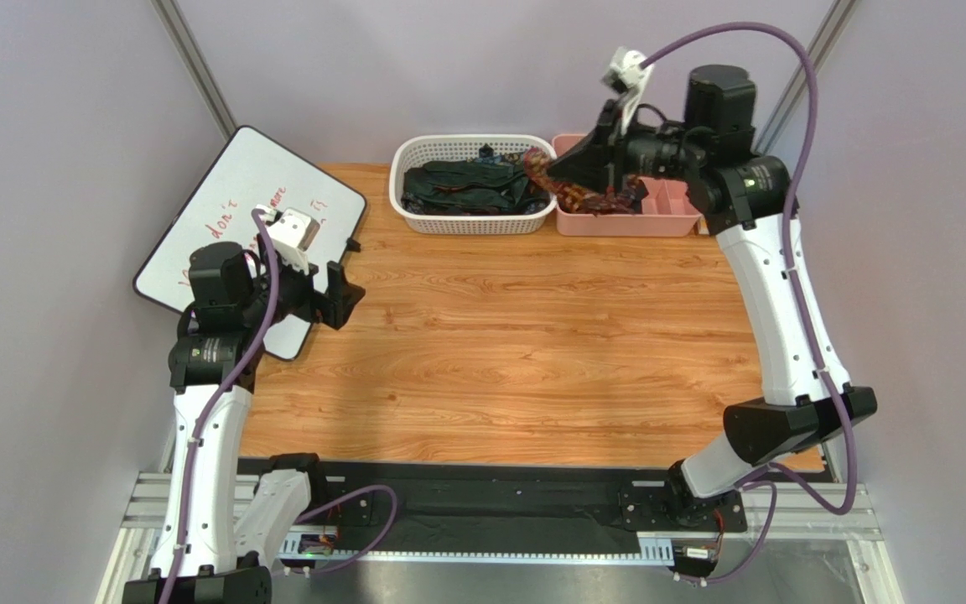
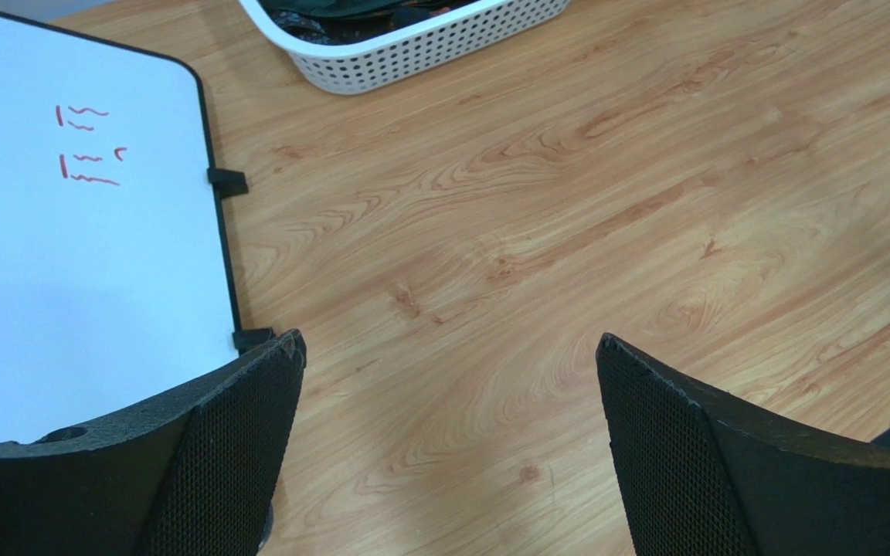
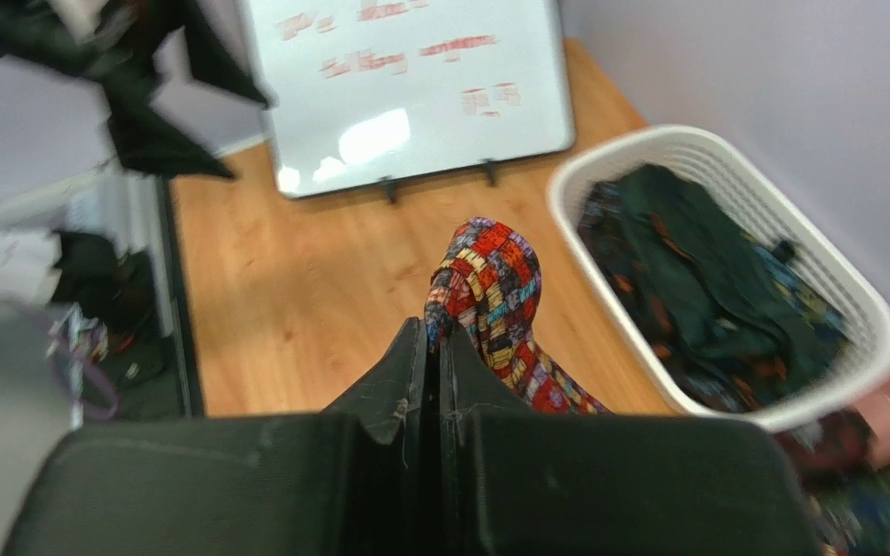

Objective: Roll the ties
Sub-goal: Place the tie at the center of the board, then flatten out the tie at the center of the board.

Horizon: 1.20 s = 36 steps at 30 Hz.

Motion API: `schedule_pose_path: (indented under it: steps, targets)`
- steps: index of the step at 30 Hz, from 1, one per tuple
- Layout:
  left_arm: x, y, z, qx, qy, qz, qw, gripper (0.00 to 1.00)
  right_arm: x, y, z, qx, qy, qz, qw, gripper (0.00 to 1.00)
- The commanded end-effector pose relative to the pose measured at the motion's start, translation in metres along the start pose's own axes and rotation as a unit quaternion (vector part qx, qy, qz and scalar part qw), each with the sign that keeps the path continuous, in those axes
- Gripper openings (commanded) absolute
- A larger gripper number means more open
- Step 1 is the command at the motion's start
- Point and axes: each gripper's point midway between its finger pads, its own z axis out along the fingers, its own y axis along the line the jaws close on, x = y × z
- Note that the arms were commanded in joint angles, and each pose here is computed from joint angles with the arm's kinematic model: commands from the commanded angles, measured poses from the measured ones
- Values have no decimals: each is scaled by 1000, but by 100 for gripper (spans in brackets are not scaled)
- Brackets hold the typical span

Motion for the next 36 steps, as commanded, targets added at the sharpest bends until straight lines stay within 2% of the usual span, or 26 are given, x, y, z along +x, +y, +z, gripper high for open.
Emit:
schedule_pose_path:
  steps: [1,2,3,4,6,7,8,9,10,11,12,15,16,17,20,21,22,26,27,28,29,31,32,33,36]
  targets:
    - [-8,4,-8,-25,-12,-24,999,100,52,103,23,-217,84,-127,964,0]
    - [-8,4,-8,-29,-12,-39,999,99,77,112,33,-230,115,-134,957,0]
    - [-7,6,-9,-35,-11,-46,998,100,100,107,43,-215,154,-182,947,15]
    - [-3,6,-10,-35,-3,-53,998,99,127,137,50,-247,193,-197,929,26]
    - [1,10,-11,-41,13,-44,998,100,173,141,55,-224,274,-219,909,44]
    - [10,8,-12,-37,33,-46,998,99,179,138,52,-214,285,-216,909,48]
    - [11,10,-14,-33,41,-21,998,100,184,134,50,-205,292,-207,911,75]
    - [17,8,-13,-24,56,-20,998,99,196,120,46,-186,307,-187,914,86]
    - [19,7,-12,-15,60,-11,998,99,194,112,41,-170,304,-175,921,89]
    - [22,3,-10,1,63,-1,998,99,197,103,39,-158,306,-161,925,89]
    - [20,-8,-6,48,54,31,997,99,202,80,33,-129,308,-130,934,89]
    - [19,-24,5,124,32,73,989,99,208,29,30,-70,302,-28,950,86]
    - [15,-21,12,127,23,87,988,98,204,17,31,-57,296,-4,953,85]
    - [13,-20,19,131,22,97,986,97,218,4,37,-43,310,59,948,82]
    - [11,-26,55,168,49,151,973,89,217,-25,47,-11,289,154,945,71]
    - [23,-21,77,173,81,153,970,87,226,-35,52,-4,291,186,938,69]
    - [23,-31,91,192,87,171,962,85,223,-41,58,3,278,194,941,68]
    - [9,-25,151,214,94,188,954,78,232,-50,70,27,258,255,932,67]
    - [26,-22,173,225,120,184,949,78,229,-51,73,31,248,268,931,67]
    - [16,-22,184,225,114,198,947,78,229,-51,72,33,245,268,931,67]
    - [33,-25,202,241,134,210,938,78,231,-51,72,38,245,283,926,67]
    - [31,-28,218,246,140,234,930,78,232,-53,70,44,243,288,925,67]
    - [51,-27,228,256,168,238,922,78,235,-55,67,46,244,293,923,67]
    - [47,-27,234,259,168,247,919,78,236,-55,66,47,244,295,923,67]
    - [69,-27,248,272,195,257,906,80,241,-62,57,52,243,301,921,67]
